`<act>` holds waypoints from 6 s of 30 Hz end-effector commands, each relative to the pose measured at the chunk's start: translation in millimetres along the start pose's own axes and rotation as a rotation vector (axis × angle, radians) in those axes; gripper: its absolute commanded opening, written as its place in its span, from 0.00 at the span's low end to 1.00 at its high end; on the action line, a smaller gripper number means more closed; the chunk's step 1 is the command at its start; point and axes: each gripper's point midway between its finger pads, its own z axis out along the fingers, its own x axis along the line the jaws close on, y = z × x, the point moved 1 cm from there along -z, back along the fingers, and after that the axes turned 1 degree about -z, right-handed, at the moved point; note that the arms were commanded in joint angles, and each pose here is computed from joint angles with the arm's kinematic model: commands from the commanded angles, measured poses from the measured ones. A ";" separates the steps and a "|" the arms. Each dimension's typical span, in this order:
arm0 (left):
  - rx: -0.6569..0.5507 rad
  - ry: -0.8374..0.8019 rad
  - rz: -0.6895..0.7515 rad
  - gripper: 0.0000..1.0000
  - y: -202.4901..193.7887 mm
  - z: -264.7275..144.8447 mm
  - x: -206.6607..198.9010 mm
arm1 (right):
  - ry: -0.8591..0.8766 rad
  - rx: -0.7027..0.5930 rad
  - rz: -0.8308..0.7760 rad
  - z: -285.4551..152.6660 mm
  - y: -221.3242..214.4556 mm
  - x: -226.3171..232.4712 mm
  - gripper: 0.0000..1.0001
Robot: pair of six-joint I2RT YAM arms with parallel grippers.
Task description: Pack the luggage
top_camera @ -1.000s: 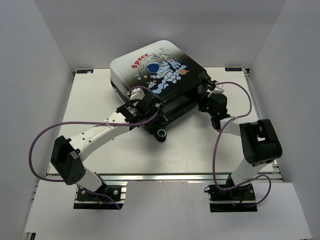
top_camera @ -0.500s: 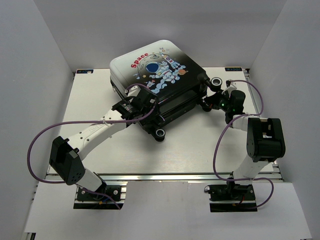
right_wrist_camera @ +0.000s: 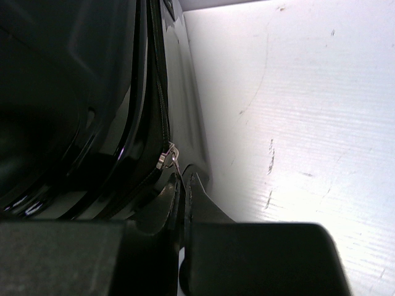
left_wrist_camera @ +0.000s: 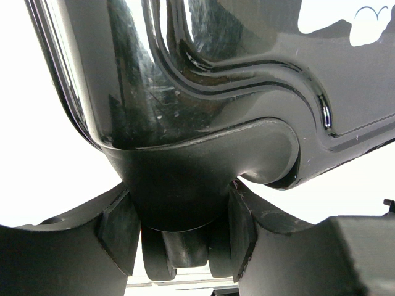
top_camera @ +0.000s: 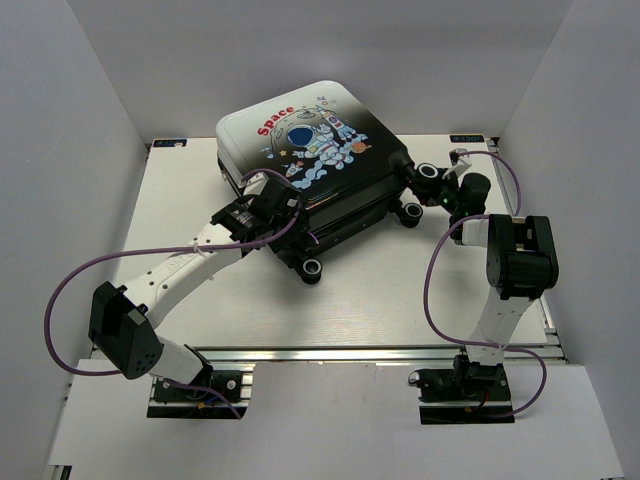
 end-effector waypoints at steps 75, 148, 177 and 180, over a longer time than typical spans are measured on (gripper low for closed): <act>-0.316 0.421 0.000 0.98 241.2 67.9 107.2 | -0.288 0.016 -0.320 -29.5 30.7 119.2 0.89; 0.353 -0.751 0.552 0.98 -66.8 -130.1 36.8 | 0.144 0.638 -0.222 -226.9 -121.7 230.9 0.89; 0.388 -0.439 1.063 0.89 -126.1 -79.8 34.3 | 0.183 0.537 -0.221 -174.4 -128.1 241.2 0.82; 0.411 -0.394 1.084 0.71 -133.1 -72.2 39.1 | 0.219 0.485 -0.221 -168.2 -124.1 246.7 0.77</act>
